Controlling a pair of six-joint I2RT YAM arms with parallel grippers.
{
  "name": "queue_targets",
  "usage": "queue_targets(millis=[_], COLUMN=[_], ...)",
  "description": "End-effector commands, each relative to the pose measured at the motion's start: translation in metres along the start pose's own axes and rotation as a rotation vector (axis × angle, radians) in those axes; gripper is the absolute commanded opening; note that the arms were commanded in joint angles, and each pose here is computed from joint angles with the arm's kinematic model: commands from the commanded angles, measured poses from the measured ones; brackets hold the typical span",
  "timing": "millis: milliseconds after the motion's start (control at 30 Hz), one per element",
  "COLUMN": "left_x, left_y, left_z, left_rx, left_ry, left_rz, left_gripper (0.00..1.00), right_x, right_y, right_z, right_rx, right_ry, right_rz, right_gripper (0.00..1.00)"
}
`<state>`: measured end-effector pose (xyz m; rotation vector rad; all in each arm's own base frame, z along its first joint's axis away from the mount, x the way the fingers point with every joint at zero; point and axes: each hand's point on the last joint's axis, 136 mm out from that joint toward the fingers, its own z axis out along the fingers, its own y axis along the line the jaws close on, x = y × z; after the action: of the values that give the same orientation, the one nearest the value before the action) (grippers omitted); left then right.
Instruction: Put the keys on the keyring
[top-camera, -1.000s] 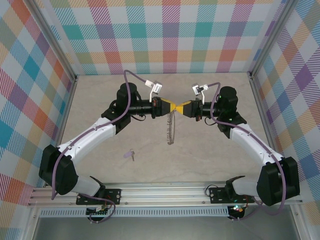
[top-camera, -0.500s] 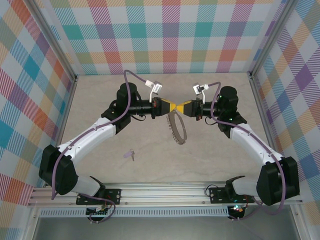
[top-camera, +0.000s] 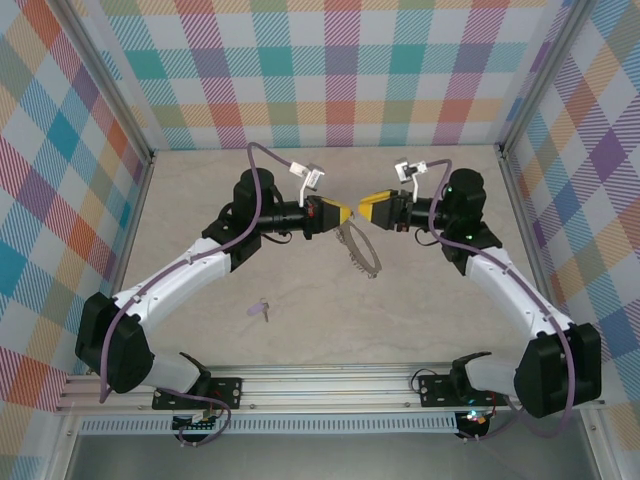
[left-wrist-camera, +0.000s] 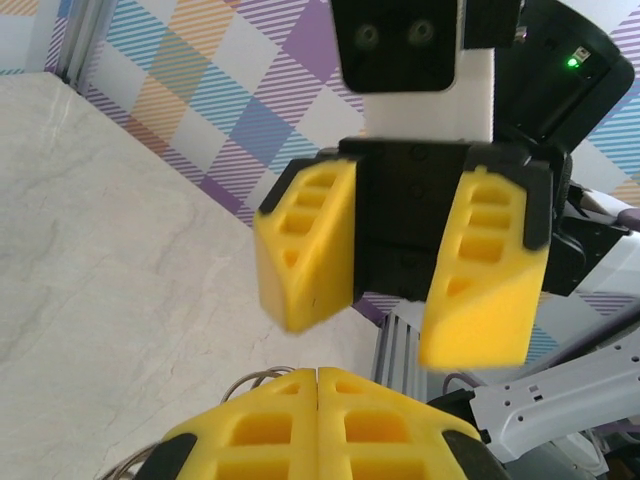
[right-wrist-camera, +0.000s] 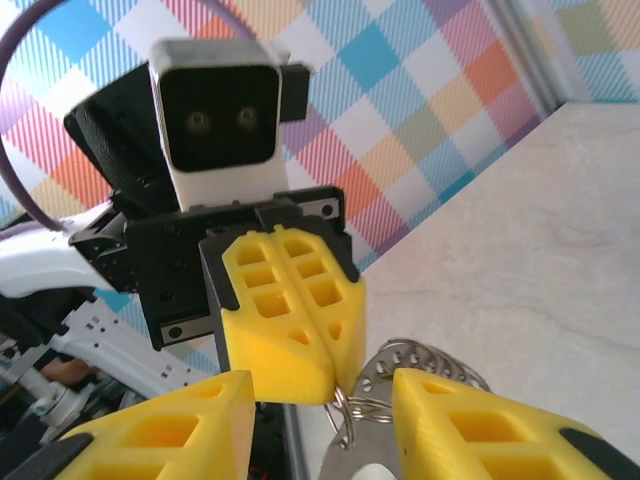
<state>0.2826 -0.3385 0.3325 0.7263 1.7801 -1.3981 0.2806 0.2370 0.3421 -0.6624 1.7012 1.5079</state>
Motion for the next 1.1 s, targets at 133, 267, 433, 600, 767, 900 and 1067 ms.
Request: queue_targets(millis=[133, 267, 433, 600, 767, 900, 1067], left_x=[-0.013, -0.016, -0.020, -0.025, -0.027, -0.026, -0.023], left_y=[-0.030, -0.038, -0.043, -0.048, -0.049, -0.048, -0.047], left_z=[-0.009, -0.009, -0.007, -0.006, -0.005, -0.003, 0.000], left_rx=[0.065, 0.103, 0.130, 0.148, 0.160, 0.164, 0.166], left_ry=[-0.023, -0.015, -0.010, -0.016, -0.013, -0.007, 0.001], left_rz=[0.089, 0.104, 0.112, 0.119, 0.118, 0.113, 0.102], left_gripper=[0.00, 0.00, 0.00, 0.00, 0.00, 0.00, 0.00], right_x=[-0.002, 0.006, 0.014, 0.024, 0.030, 0.029, 0.021], right_y=[-0.005, -0.008, -0.010, -0.016, -0.017, -0.010, -0.003], right_z=[-0.008, -0.007, -0.007, -0.006, -0.002, 0.005, 0.010], right_rx=[0.045, 0.030, 0.016, 0.017, -0.002, -0.024, -0.039], right_ry=[-0.015, 0.003, 0.023, 0.037, 0.045, 0.054, 0.045], right_rz=[-0.018, -0.004, 0.005, 0.026, 0.043, 0.028, 0.003], right_gripper=[0.43, 0.47, 0.51, 0.51, 0.51, 0.51, 0.50])
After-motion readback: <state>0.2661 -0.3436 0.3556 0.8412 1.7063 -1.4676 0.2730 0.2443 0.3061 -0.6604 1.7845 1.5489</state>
